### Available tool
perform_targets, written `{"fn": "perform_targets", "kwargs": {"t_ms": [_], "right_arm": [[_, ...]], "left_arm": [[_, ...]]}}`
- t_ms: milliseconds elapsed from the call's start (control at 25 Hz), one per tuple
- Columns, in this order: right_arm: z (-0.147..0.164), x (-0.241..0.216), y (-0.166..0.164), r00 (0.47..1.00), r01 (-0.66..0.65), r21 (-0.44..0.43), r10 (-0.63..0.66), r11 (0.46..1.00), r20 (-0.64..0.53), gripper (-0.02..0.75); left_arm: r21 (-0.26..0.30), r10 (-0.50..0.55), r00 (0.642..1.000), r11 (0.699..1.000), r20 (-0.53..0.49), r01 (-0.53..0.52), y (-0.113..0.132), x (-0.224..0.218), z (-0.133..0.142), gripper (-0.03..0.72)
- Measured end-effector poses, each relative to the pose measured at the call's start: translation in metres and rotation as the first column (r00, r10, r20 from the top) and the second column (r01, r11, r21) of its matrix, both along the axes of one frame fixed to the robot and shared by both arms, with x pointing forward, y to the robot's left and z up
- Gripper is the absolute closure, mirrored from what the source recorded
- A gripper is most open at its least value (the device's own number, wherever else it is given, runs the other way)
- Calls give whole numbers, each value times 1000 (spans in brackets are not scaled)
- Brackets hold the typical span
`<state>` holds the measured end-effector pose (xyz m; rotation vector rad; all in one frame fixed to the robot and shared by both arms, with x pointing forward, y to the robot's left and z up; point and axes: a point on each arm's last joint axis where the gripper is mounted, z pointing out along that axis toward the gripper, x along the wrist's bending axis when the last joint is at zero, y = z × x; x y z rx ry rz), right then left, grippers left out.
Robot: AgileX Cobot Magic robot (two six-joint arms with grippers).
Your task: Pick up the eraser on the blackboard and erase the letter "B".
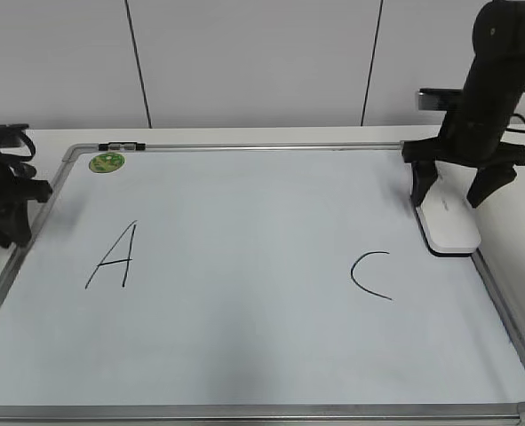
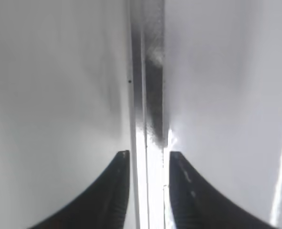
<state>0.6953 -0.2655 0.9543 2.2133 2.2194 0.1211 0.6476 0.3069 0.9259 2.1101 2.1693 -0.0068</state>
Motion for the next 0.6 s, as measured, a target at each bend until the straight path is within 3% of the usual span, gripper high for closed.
{"fn": "perform_targets", "kwargs": {"t_ms": [120, 240, 360, 600], "right_arm": [[20, -3, 0, 999, 0, 3, 0, 1000, 44, 87], [40, -7, 0, 996, 0, 6, 0, 1000, 87, 87], [61, -12, -1, 991, 3, 9, -4, 1000, 133, 87], [98, -24, -2, 977, 6, 16, -9, 1000, 212, 127]], "left_arm": [[10, -4, 997, 1000, 73, 3, 1, -3, 28, 262], [14, -6, 993, 1000, 121, 4, 1, -7, 50, 109], [13, -8, 991, 1000, 130, 6, 0, -12, 63, 67], [-25, -1, 997, 1000, 80, 3, -3, -24, 77, 67]]}}
